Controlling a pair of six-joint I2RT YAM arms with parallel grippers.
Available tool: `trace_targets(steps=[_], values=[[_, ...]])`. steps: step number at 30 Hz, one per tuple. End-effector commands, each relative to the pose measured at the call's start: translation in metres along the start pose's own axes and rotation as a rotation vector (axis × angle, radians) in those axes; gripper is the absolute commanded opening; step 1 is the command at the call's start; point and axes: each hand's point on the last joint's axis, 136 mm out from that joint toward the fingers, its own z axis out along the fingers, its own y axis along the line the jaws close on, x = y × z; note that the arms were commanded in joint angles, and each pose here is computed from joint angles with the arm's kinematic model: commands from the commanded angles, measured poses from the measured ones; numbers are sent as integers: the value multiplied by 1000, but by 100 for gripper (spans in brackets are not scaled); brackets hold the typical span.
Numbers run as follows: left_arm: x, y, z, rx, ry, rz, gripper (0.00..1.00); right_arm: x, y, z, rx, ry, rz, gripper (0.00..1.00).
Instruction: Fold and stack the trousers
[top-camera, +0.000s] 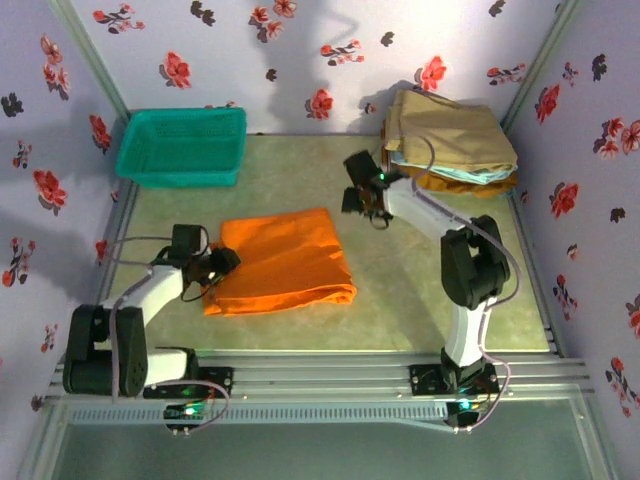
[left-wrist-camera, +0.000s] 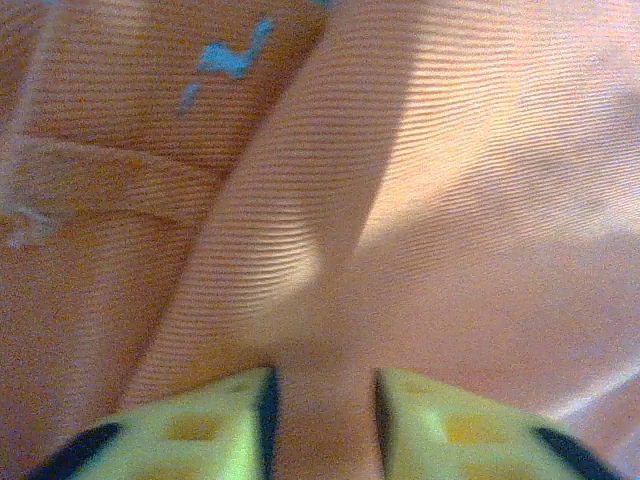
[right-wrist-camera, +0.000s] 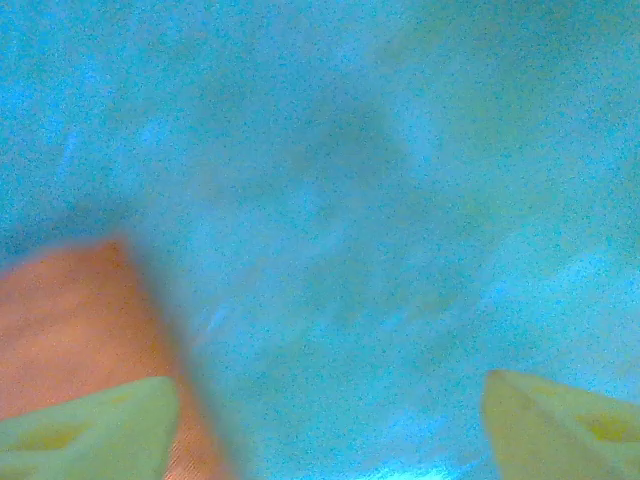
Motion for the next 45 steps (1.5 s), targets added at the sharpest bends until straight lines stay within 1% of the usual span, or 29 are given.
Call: trace_targets(steps=[1, 3, 6, 10, 12, 16, 18, 21, 23, 25, 26, 28, 31, 32, 34, 39, 42, 45], values=[[10, 8, -15, -26, 11, -7, 52, -32, -64, 14, 515, -58, -292, 90], [12, 3, -22, 1, 2, -6, 60, -54, -64, 30, 630, -83, -364, 97], [12, -3, -29, 32, -9, -10, 65, -81, -58, 58, 686, -111, -427, 99], [12, -10, -30, 67, -3, -16, 66, -104, -63, 92, 730, -108, -466, 99], [10, -13, -30, 82, -5, -18, 66, -116, -73, 104, 800, -113, -496, 99], [8, -19, -30, 107, -10, -25, 66, -123, -92, 131, 848, -63, -563, 99], [6, -20, -31, 111, -16, -24, 66, -124, -107, 140, 895, -47, -582, 98], [5, -22, -32, 112, -16, -25, 65, -122, -134, 148, 911, 6, -565, 89], [4, -23, -32, 113, -18, -25, 65, -117, -152, 154, 889, 48, -535, 80], [2, -23, -32, 115, -23, -26, 64, -112, -161, 159, 857, 76, -508, 60], [1, -23, -31, 113, -25, -28, 64, -110, -162, 162, 838, 81, -499, 52], [-1, -23, -30, 108, -25, -35, 61, -107, -158, 164, 798, 85, -488, 28], [-4, -26, -31, 108, -26, -30, 58, -106, -150, 157, 735, 80, -448, 2], [-5, -28, -33, 111, -29, -27, 57, -107, -147, 150, 716, 73, -426, 0], [-7, -29, -35, 107, -33, -22, 55, -102, -138, 139, 667, 61, -396, 0], [-14, -31, -40, 107, -55, -24, 52, -77, -100, 113, 544, 1, -363, 0], [-15, -33, -42, 119, -59, -25, 49, -61, -92, 108, 518, 12, -348, 0], [-14, -34, -45, 128, -61, -18, 48, -34, -61, 102, 462, 24, -373, 0]])
